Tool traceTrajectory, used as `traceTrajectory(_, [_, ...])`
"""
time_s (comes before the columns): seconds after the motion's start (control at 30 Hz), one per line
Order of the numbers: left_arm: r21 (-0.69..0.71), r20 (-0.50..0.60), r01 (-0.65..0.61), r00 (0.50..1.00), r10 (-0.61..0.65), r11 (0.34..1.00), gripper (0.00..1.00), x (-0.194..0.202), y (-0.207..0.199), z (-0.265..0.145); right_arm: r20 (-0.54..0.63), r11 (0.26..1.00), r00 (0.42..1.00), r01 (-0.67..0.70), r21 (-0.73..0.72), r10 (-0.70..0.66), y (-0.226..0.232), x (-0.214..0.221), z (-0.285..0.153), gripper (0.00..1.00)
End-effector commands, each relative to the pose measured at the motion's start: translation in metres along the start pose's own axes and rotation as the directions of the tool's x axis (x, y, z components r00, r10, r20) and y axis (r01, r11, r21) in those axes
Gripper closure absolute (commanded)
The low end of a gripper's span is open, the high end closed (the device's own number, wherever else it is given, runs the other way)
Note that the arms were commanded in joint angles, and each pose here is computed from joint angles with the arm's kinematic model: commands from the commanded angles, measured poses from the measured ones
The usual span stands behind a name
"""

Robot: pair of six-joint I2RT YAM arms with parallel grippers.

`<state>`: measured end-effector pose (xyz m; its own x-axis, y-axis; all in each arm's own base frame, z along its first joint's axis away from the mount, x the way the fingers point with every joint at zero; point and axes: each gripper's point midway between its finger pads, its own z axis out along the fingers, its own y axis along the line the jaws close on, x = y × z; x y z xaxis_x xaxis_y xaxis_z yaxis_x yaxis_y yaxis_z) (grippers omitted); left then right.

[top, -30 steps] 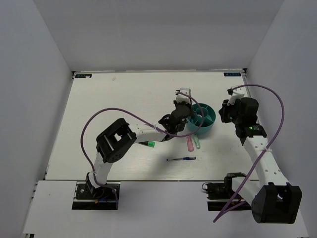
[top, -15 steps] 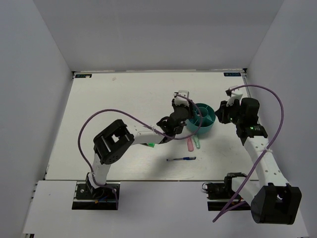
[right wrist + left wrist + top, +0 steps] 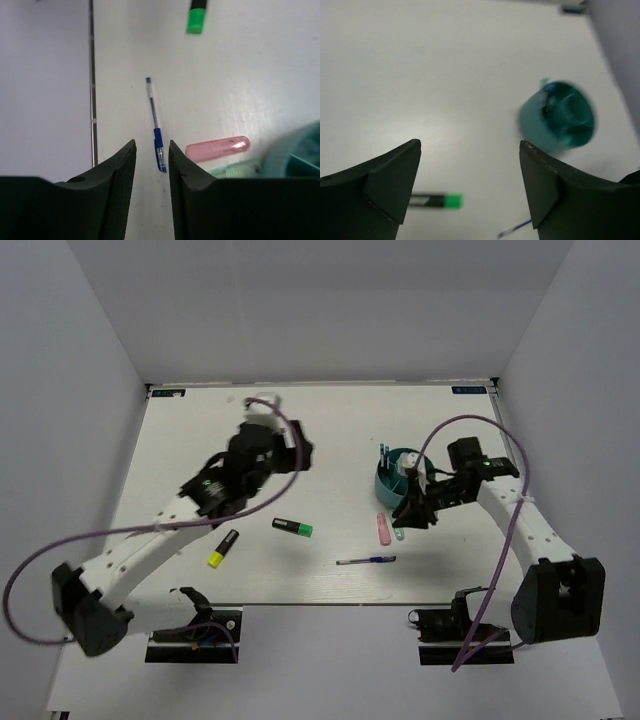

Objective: Sort the stationery into containers
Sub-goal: Pick up the pen from the center of the board.

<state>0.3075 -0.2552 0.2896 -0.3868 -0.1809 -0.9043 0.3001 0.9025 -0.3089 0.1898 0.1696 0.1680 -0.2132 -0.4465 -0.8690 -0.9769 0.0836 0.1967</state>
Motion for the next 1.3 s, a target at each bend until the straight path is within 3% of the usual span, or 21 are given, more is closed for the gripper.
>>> traceTrajectory(0.0, [-0.16,-0.463,-0.046,0.886,-0.034,0.986,0.08,0.107,0.093,-0.068,-0.097,0.989,0.992,0.063,-0.137,-0.077,0.018,0.018,0.017,0.63])
traceTrajectory(0.03, [-0.206,-0.47,-0.043,0.881,-0.06,0.978,0.07,0.107,0.113,-0.073,-0.141,0.988,0.99,-0.004,-0.155,-0.018,0.026,0.021,0.028,0.63])
traceTrajectory(0.07, [-0.211,-0.461,-0.032,0.885,-0.071,0.977,0.05,0.106,0.121,-0.084,-0.18,0.987,0.98,0.055,-0.149,-0.082,0.02,0.024,0.04,0.63])
traceTrajectory(0.1, [-0.256,-0.505,-0.01,0.854,-0.125,0.967,0.05,0.119,0.142,-0.094,-0.219,0.99,0.968,0.099,-0.104,-0.12,0.007,0.031,0.048,0.63])
traceTrajectory(0.13, [-0.255,-0.514,0.001,0.847,-0.136,0.967,0.05,0.123,0.146,-0.099,-0.256,0.993,0.965,0.037,-0.108,-0.064,0.015,0.032,0.06,0.63])
traceTrajectory(0.17, [-0.26,-0.525,0.003,0.839,-0.144,0.966,0.05,0.137,0.155,-0.107,-0.294,0.991,0.948,0.097,-0.096,-0.121,0.01,0.033,0.072,0.64])
traceTrajectory(0.23, [-0.285,-0.518,0.063,0.83,-0.209,0.956,0.07,0.142,0.167,-0.112,-0.407,0.993,0.907,0.079,-0.084,-0.107,0.011,0.047,0.089,0.66])
traceTrajectory(0.4, [-0.299,-0.494,0.08,0.84,-0.226,0.951,0.08,0.16,0.18,-0.117,-0.545,0.991,0.828,0.125,-0.047,-0.131,0.004,0.06,0.109,0.66])
traceTrajectory(0.7, [-0.27,-0.419,0.05,0.893,-0.164,0.962,0.08,0.161,0.186,-0.118,-0.629,0.978,0.755,0.202,-0.045,-0.185,0.007,0.09,0.131,0.64])
traceTrajectory(1.27, [-0.296,-0.424,0.083,0.881,-0.208,0.952,0.07,0.168,0.192,-0.119,-0.698,0.97,0.678,0.212,-0.117,-0.232,0.025,0.122,0.146,0.64])
